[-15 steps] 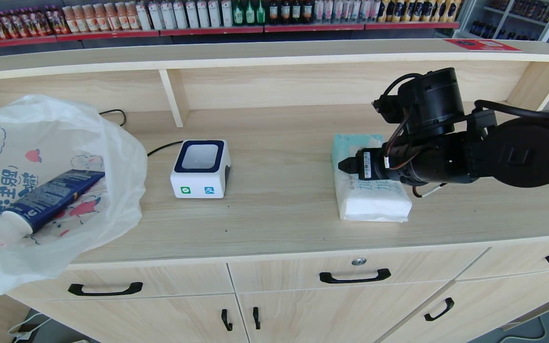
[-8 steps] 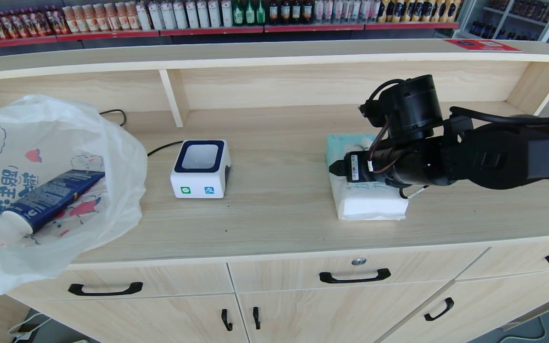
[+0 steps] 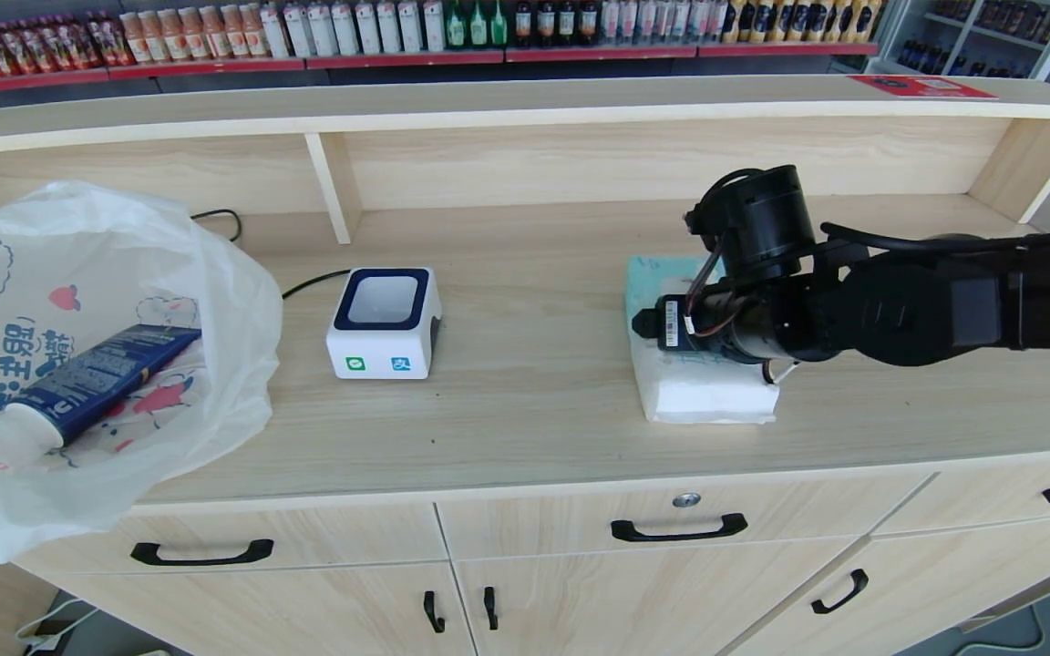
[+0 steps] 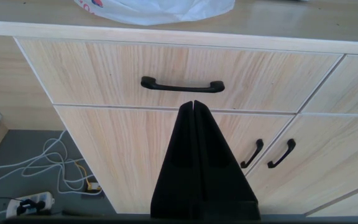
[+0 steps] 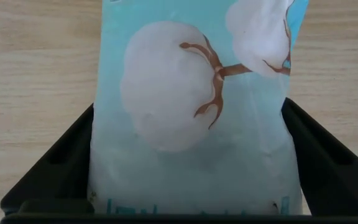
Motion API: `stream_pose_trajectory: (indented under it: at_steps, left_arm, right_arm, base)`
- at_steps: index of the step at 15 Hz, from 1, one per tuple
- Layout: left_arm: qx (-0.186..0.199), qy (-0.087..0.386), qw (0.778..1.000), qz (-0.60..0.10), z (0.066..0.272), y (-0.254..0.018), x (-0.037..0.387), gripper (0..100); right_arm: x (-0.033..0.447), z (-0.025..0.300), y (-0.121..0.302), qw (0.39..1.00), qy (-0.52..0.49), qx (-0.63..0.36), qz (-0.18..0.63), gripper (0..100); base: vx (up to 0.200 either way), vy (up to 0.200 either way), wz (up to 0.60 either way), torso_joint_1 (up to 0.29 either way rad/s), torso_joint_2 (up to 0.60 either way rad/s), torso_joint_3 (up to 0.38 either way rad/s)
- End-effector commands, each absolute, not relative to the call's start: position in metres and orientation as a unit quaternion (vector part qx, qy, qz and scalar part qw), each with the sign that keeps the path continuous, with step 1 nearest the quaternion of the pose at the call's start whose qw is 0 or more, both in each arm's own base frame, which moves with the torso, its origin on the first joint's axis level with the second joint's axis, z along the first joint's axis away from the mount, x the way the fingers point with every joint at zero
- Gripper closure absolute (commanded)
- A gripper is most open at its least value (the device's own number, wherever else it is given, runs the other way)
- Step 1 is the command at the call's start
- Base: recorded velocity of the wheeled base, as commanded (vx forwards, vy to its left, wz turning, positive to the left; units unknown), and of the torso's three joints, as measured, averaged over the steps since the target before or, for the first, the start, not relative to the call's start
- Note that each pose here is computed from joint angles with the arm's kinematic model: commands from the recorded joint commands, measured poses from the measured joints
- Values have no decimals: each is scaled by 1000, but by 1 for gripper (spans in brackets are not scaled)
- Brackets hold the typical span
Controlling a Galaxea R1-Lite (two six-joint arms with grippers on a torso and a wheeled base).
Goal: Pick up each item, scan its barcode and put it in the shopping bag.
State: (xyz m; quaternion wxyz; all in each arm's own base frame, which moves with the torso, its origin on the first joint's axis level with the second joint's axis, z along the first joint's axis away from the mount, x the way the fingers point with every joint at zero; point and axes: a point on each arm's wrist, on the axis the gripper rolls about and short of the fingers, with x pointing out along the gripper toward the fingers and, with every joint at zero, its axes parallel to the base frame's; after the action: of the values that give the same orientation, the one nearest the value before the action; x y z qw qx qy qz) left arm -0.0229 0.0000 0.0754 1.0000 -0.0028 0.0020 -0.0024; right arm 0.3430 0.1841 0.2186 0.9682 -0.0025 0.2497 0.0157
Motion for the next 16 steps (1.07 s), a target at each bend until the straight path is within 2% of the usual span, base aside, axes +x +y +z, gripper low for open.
stream_pose_trajectory:
  at_steps: [1, 2, 10, 16]
  left_arm:
    - [-3, 2, 1000, -2, 75, 0, -23, 100]
    - [-3, 2, 1000, -2, 75, 0, -23, 100]
    - [-3, 2, 1000, -2, 75, 0, -23, 100]
    - [-4, 2, 1000, -2, 75, 0, -23, 100]
  right_arm:
    - [345, 213, 185, 966, 258, -7, 14, 0]
    - [345, 213, 185, 966, 258, -8, 14, 100]
    - [346, 228, 186, 972, 234, 6, 19, 100]
    - [336, 263, 185, 981, 188, 30, 31, 100]
  base:
    - [0, 0, 0, 0, 0, 0]
    - [0, 0, 0, 0, 0, 0]
    - [0, 0, 0, 0, 0, 0]
    - [0, 0, 0, 0, 0, 0]
